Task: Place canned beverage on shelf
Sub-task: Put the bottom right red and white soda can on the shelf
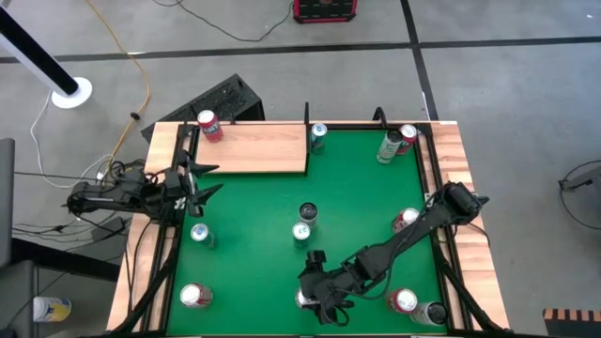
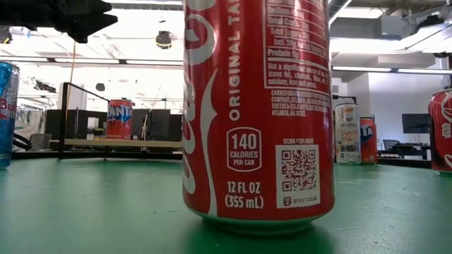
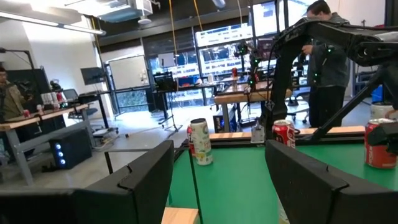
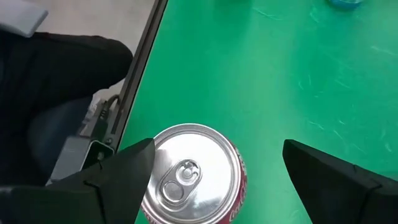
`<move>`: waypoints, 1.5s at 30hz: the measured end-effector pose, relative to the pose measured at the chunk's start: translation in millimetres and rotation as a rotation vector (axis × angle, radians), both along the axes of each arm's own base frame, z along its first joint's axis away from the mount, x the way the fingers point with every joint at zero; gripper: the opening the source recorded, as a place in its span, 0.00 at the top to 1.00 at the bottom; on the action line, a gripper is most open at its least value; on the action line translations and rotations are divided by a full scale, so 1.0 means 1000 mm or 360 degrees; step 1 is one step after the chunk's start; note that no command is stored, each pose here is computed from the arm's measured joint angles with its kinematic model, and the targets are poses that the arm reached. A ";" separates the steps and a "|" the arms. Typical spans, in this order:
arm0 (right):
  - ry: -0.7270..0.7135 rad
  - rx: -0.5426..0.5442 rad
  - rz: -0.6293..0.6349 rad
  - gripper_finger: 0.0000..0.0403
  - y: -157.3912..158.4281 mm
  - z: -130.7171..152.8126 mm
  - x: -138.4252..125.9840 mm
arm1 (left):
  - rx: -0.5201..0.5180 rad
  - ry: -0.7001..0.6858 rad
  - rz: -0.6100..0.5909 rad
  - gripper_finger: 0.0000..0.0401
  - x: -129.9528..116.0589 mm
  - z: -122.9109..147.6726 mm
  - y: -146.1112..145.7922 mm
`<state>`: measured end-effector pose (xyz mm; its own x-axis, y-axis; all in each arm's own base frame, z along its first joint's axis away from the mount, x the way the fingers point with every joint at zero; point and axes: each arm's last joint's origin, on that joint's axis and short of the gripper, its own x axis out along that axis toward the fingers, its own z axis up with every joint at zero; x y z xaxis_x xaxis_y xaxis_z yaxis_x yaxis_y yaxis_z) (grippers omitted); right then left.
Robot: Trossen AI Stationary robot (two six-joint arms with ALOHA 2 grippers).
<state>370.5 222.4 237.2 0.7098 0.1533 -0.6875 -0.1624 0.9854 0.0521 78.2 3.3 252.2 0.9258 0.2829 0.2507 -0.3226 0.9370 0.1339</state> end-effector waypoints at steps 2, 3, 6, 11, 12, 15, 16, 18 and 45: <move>0.0012 -0.0014 0.0008 0.06 0.001 0.006 0.000 | 0.0000 0.0002 0.0000 0.40 0.000 0.000 0.000; -0.0004 -0.0007 0.0015 0.06 0.003 0.010 0.001 | 0.0000 0.0002 0.0000 0.40 0.000 0.000 0.000; -0.0035 0.0011 0.0022 0.06 0.005 0.018 0.001 | 0.0000 0.0003 0.0000 0.40 0.000 0.000 0.000; -0.0037 0.0034 0.0017 0.06 0.011 0.020 -0.002 | -0.0002 0.0006 -0.0001 0.40 0.000 -0.001 0.000; -0.0036 0.0041 0.0006 0.06 0.012 0.020 -0.002 | -0.0002 0.0007 -0.0001 0.40 0.000 -0.001 0.000; 0.0023 0.0052 -0.0028 0.06 0.015 0.015 -0.006 | -0.0002 0.0013 0.0000 0.40 0.000 -0.001 0.000; 0.0045 0.0049 -0.0041 0.06 0.016 0.013 -0.006 | -0.0001 0.0013 0.0000 0.40 0.000 -0.001 0.000; 0.0076 0.0026 -0.0065 0.06 0.017 0.010 -0.009 | -0.0002 0.0013 -0.0001 0.40 0.000 -0.001 0.000; 0.0157 -0.0003 -0.0128 0.16 0.021 -0.021 0.001 | -0.0017 0.0074 -0.0013 0.40 0.004 -0.004 0.000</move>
